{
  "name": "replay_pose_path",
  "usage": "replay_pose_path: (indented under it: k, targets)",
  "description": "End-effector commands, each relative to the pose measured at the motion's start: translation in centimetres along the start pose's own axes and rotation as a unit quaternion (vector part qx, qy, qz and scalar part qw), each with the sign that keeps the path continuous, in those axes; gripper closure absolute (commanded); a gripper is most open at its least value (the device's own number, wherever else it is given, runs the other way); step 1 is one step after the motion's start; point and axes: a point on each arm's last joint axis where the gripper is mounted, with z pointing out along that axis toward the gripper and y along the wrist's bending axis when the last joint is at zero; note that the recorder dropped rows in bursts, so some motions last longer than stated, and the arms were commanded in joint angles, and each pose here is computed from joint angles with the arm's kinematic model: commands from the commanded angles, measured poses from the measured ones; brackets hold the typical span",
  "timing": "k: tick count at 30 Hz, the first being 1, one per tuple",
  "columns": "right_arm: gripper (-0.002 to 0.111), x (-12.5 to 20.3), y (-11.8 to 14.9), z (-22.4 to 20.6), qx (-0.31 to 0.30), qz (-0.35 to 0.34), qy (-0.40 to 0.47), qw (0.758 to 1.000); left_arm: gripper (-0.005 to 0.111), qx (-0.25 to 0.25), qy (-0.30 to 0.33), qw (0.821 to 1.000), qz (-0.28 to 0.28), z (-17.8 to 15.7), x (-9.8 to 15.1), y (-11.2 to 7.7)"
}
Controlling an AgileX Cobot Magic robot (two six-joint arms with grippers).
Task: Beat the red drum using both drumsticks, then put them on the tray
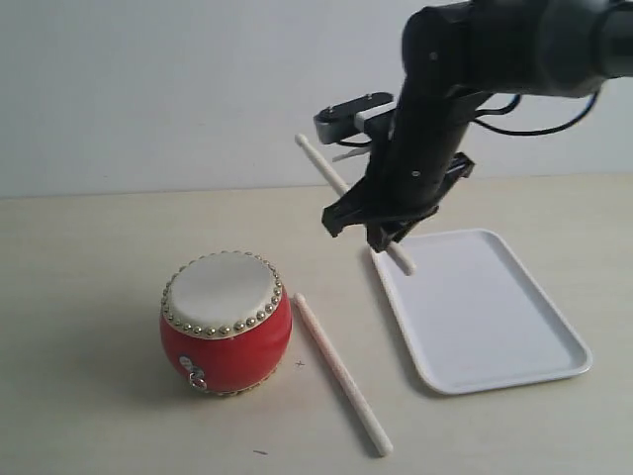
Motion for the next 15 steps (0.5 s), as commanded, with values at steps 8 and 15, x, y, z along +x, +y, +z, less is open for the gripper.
replay_pose_path:
  k: [8, 15]
  targets:
    - [0.108, 13.1, 0.5, -11.8, 0.005, 0.011, -0.069, 0.998, 0.092, 0.005, -0.006, 1.000, -0.001, -0.1, -0.2, -0.1]
    - [0.108, 19.0, 1.2, -13.0, -0.014, 0.012, -0.079, 0.997, 0.092, -0.001, -0.008, 0.999, 0.041, -0.1, -0.2, 0.0]
